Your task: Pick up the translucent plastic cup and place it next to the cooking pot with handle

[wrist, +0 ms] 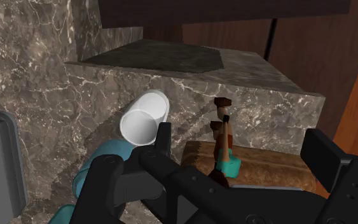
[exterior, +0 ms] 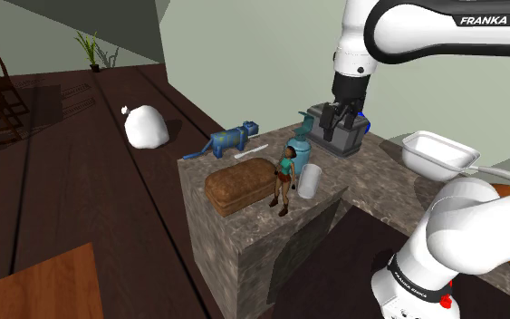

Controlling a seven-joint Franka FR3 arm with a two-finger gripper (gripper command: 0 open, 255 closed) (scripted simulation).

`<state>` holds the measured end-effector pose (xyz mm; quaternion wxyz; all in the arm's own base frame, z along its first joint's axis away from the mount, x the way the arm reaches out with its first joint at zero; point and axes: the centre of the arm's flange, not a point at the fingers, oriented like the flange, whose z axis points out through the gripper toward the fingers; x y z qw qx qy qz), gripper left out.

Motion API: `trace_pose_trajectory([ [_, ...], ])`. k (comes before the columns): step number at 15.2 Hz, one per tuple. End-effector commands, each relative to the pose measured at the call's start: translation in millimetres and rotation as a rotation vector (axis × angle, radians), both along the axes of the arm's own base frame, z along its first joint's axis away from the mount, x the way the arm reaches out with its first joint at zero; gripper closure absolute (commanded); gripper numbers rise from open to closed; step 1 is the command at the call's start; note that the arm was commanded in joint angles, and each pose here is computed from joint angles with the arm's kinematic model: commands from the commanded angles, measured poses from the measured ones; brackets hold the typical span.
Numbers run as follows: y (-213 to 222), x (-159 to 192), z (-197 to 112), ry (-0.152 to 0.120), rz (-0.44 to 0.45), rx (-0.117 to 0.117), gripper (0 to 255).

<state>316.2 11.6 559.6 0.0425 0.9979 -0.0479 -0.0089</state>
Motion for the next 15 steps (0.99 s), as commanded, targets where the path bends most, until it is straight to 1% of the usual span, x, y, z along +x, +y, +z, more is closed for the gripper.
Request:
trace_pose_trajectory([
  [1, 0.0, 0.0, 0.0, 0.0, 0.0, 0.0, 0],
  [15, -84.8, 86.9, -149.0, 0.027, -0.141, 0.079, 0],
])
